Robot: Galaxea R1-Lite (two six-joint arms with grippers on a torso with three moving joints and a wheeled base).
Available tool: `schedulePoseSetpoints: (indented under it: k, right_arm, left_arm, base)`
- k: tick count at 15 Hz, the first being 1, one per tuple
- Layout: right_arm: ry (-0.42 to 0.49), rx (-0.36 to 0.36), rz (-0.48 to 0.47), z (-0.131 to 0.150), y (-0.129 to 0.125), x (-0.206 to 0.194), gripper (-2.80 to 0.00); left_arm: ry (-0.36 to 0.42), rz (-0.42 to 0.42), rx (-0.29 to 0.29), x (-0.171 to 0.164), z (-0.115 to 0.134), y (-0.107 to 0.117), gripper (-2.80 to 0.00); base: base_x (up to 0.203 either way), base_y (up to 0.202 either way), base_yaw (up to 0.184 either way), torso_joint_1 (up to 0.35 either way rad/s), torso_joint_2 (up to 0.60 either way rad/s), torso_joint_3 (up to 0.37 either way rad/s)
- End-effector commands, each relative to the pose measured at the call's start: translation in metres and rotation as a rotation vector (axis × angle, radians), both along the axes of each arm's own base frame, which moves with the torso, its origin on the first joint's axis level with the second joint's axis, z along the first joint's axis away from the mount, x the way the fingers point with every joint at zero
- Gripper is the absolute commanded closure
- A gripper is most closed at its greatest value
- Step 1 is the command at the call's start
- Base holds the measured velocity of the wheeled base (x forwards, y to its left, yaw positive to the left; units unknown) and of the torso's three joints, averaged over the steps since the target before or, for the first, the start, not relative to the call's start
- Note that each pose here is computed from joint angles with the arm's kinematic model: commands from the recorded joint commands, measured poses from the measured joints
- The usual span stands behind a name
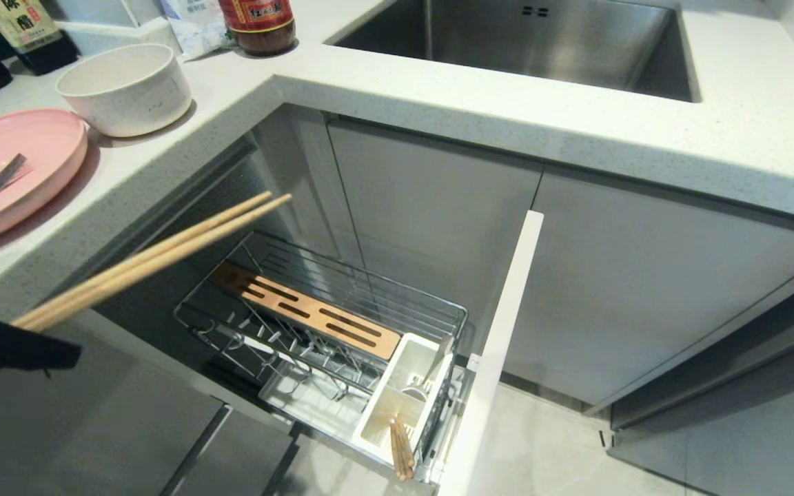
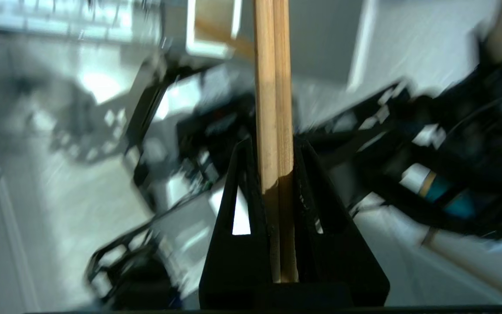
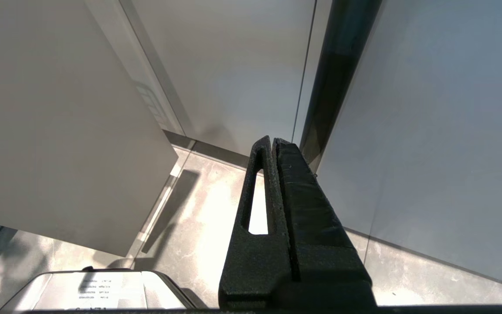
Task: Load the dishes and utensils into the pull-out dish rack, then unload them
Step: Pick up the chopsticks and place it in the cupboard
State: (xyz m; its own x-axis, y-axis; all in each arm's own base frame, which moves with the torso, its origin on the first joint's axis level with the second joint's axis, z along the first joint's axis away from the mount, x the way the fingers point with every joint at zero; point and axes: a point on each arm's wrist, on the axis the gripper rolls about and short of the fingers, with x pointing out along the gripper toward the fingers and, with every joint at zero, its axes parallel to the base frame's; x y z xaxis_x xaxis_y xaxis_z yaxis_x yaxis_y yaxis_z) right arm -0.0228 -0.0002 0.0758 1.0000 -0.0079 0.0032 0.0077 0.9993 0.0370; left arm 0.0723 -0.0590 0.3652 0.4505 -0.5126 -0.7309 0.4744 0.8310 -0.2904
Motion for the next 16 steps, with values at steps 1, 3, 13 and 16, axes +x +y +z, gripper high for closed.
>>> schedulePoseSetpoints:
  k: [1, 3, 13, 16]
  right_arm:
    - [0.000, 0.001, 0.000, 0.000, 0.000, 0.000, 0.00]
    - [0.000, 0.001, 0.000, 0.000, 0.000, 0.000, 0.00]
    - [0.000, 0.000, 0.000, 0.000, 0.000, 0.000, 0.00]
    - [0.000, 0.000, 0.000, 0.000, 0.000, 0.000, 0.00]
  left_arm:
    - [0.056, -0.023, 0.066, 0.008, -0.010, -0.006, 0.00]
    - [0.094, -0.082, 0.153, 0.014, -0.026, -0.010, 0.00]
    - [0.116, -0.271, 0.458, 0.039, -0.090, -0.033, 0.00]
    - [0.110, -0.279, 0.485, 0.051, -0.107, -0.048, 0.00]
  base:
    - [0.000, 0.000, 0.000, 0.000, 0.00, 0.000]
    - [0.000, 0.000, 0.000, 0.000, 0.00, 0.000]
    - [0.000, 0.000, 0.000, 0.000, 0.00, 0.000]
    - [0.000, 0.000, 0.000, 0.000, 0.00, 0.000]
